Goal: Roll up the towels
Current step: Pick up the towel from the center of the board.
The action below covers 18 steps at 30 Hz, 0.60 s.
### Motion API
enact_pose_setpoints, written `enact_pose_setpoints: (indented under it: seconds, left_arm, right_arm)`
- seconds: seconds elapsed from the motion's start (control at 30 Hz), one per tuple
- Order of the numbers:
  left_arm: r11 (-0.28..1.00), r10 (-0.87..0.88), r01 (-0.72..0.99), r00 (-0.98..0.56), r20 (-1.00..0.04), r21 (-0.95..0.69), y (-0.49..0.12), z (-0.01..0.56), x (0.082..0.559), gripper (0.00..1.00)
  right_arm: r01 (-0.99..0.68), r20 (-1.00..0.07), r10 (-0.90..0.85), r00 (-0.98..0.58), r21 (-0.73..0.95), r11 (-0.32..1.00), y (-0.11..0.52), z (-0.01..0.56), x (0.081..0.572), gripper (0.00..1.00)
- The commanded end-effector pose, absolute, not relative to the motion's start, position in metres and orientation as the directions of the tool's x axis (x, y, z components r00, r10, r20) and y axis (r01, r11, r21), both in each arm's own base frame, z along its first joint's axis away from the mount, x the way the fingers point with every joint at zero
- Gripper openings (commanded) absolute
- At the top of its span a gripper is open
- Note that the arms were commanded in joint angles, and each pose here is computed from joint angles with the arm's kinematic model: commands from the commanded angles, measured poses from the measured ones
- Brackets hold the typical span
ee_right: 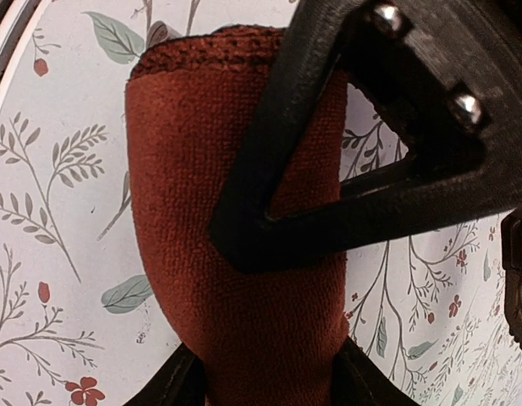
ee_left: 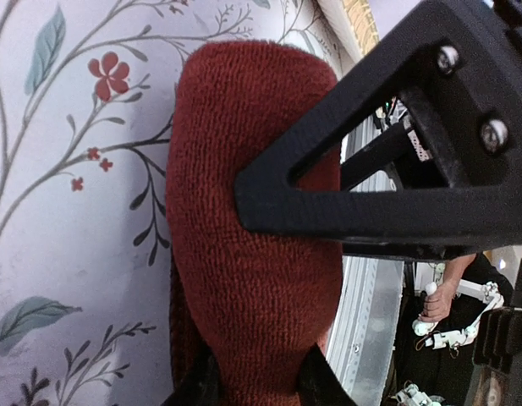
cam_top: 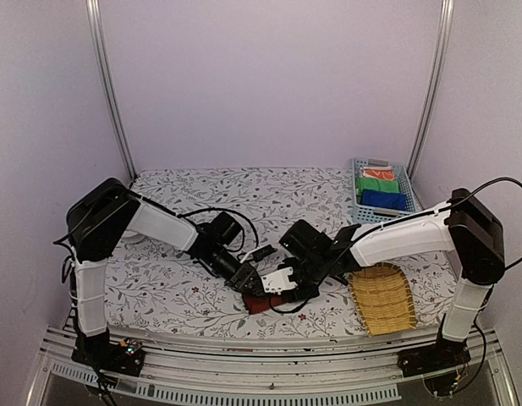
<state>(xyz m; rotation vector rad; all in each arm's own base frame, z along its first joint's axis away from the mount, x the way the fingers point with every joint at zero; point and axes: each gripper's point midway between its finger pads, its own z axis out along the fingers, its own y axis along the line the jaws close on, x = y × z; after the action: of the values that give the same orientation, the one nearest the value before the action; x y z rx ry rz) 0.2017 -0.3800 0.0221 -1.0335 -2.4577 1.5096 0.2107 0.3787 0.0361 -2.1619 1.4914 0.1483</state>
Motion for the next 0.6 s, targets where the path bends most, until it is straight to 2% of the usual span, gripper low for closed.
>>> enact_pose_setpoints:
  seconds: [0.0, 0.1, 0.2, 0.57]
  left_arm:
    - [0.487, 0.582, 0.486, -0.800, -0.145, -0.726, -0.351, -0.024, 0.201, 0.26]
    - [0.471, 0.580, 0.546, -0.783, -0.223, -0.693, -0.353, -0.009, 0.211, 0.34]
    - [0.468, 0.575, 0.607, -0.761, -0.300, -0.643, -0.353, 0.009, 0.221, 0.43]
    - [0.549, 0.380, 0.688, -0.711, -0.592, -0.474, -0.332, 0.099, 0.279, 0.51]
  right_arm:
    - [-0.915, -0.314, -0.864, 0.393, -0.226, -0.334, 0.371, -0.008, 0.190, 0.44]
    - [-0.915, -0.287, -0.871, 0.399, -0.184, -0.359, 0.364, -0.017, 0.185, 0.16]
    - [-0.904, -0.268, -0.868, 0.419, -0.209, -0.372, 0.359, -0.008, 0.188, 0.05]
    - [-0.911, -0.292, -0.886, 0.360, -0.317, -0.265, 0.329, 0.069, 0.242, 0.02]
